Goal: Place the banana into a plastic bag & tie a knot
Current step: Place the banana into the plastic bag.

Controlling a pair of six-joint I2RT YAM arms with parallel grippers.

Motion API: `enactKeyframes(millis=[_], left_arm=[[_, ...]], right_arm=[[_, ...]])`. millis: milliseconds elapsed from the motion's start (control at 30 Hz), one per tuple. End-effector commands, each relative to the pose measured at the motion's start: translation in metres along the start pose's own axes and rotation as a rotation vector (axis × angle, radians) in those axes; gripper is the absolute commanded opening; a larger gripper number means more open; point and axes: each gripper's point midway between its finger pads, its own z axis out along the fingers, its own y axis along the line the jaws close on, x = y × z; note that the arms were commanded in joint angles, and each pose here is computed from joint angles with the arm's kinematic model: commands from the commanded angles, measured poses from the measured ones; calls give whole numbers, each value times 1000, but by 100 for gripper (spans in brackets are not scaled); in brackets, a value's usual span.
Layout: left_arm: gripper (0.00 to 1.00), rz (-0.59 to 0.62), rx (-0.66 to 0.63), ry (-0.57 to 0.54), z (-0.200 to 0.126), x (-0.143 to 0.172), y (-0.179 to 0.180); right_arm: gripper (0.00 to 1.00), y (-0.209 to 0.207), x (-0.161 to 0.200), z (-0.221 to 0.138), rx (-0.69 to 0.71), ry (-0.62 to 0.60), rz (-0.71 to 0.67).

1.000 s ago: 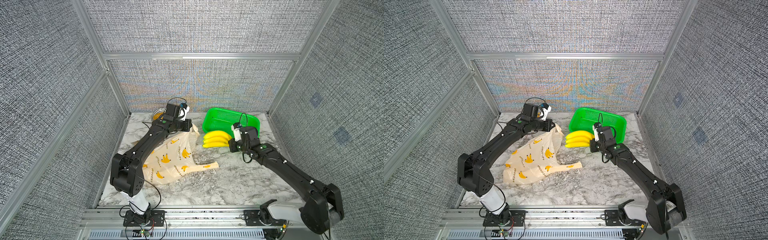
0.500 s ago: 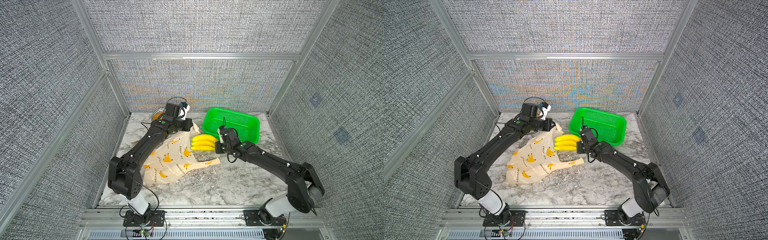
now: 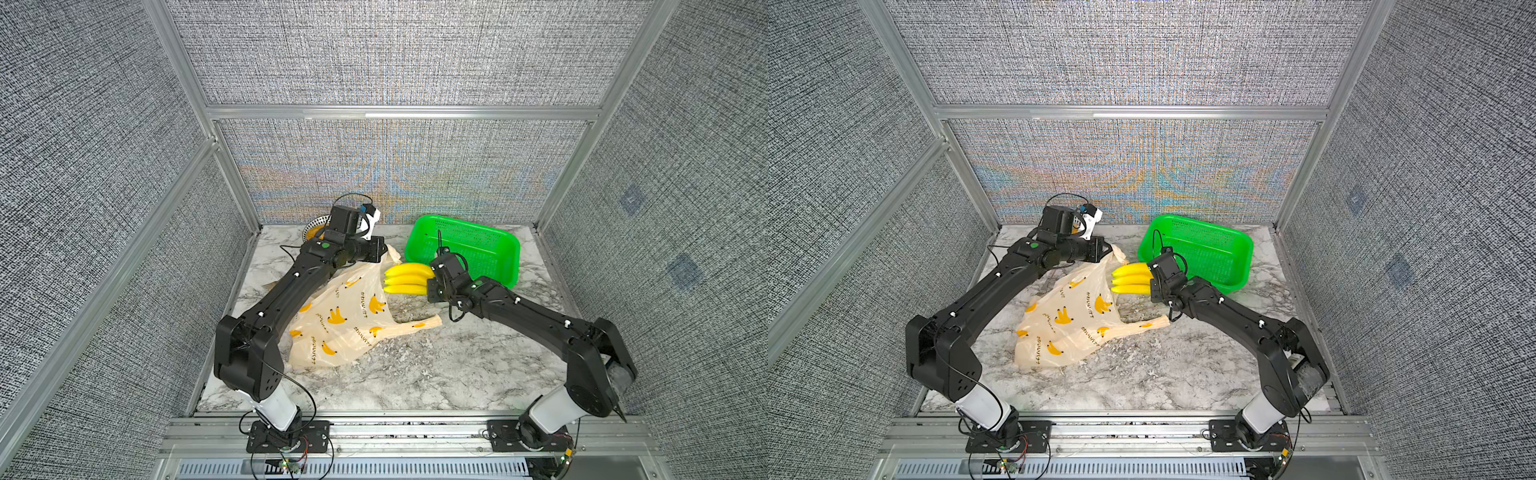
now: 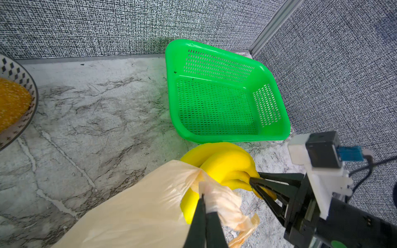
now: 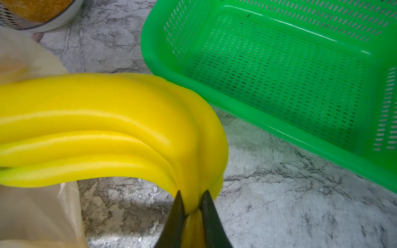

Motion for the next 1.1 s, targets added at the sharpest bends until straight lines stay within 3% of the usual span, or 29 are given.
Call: enactKeyframes(millis=[0, 267, 367, 533, 867, 1067], left_arm=[[0, -1, 13, -10, 2, -5, -3], [0, -14, 5, -11, 8, -8, -2], [0, -17, 15, -12, 11, -9, -4], [0, -17, 63, -19, 13, -13, -13], [0, 12, 254, -21, -13, -17, -56], [0, 15, 308, -59, -26, -25, -70]], right_arm=[[0, 18, -6, -13, -3, -36, -29], [0, 30, 5, -32, 152, -76, -117], [0, 52, 10, -36, 126, -100, -175], [0, 98, 11, -43, 13, -158, -309], [0, 132, 4, -52, -312, -250, -668], [0, 151, -8, -63, -501, -304, -733]])
